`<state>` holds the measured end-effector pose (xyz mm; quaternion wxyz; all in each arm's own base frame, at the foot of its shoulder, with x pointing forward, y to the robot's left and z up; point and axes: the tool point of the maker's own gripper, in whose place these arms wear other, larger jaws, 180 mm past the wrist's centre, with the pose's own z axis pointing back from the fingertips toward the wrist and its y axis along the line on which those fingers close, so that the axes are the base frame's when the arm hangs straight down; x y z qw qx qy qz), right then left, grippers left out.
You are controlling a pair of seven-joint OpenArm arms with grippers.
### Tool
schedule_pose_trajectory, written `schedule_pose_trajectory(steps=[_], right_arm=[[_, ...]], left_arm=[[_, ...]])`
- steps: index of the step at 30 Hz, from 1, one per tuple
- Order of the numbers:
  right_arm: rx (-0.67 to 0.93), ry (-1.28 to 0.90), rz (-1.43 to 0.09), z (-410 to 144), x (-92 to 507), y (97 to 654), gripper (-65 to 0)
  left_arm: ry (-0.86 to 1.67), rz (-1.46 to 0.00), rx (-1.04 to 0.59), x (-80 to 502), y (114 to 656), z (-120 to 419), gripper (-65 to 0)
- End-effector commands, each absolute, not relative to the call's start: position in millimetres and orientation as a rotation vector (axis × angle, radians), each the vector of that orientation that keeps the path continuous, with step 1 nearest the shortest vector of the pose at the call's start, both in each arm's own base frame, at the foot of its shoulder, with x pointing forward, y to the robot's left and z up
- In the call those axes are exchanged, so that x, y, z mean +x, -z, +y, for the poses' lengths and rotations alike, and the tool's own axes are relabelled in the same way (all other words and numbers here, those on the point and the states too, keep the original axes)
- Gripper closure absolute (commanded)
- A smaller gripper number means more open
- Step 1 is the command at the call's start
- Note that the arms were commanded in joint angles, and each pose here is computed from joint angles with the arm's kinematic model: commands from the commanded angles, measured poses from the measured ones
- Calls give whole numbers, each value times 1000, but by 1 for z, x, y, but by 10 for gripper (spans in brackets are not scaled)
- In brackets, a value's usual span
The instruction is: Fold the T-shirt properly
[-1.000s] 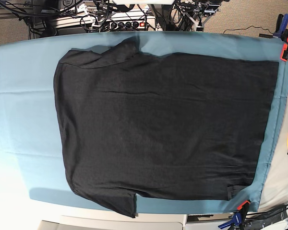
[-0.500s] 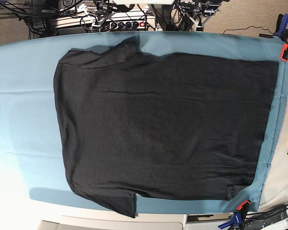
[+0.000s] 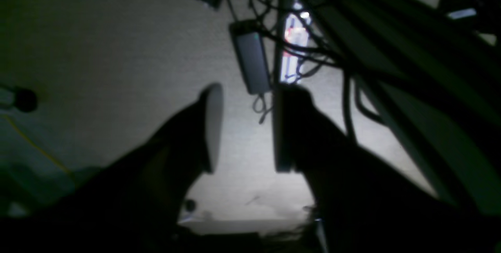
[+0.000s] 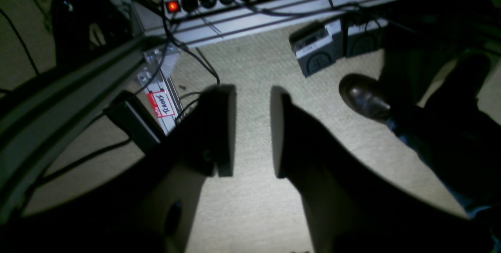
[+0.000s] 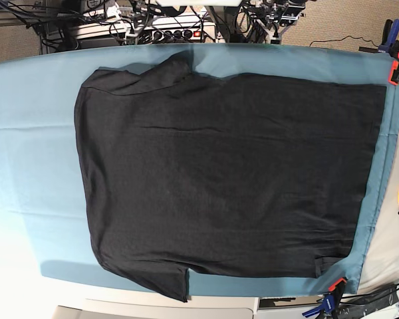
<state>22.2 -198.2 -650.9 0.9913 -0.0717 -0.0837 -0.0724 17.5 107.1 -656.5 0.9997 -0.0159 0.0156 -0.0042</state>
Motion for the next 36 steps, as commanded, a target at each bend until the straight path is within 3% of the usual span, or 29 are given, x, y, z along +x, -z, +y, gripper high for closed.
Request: schedule_pose_trajectory(steps=[1, 13, 23, 29, 36], right_arm=[[-155, 148, -158, -202, 14, 650, -162], [-231, 98, -153, -247, -32, 628, -162], [-318, 38, -252, -314, -39, 567, -162], [-319, -61, -362, -317, -21, 522, -162], [-260, -92, -519, -282, 17, 471, -162]], left_arm=[[16, 52, -32, 9, 656, 107, -208], [42, 128, 15, -62, 639, 151, -208], [229, 61, 83, -93, 567, 210, -208], [320, -52, 23, -88, 509, 195, -208], [343, -133, -48, -68, 466, 162, -208]])
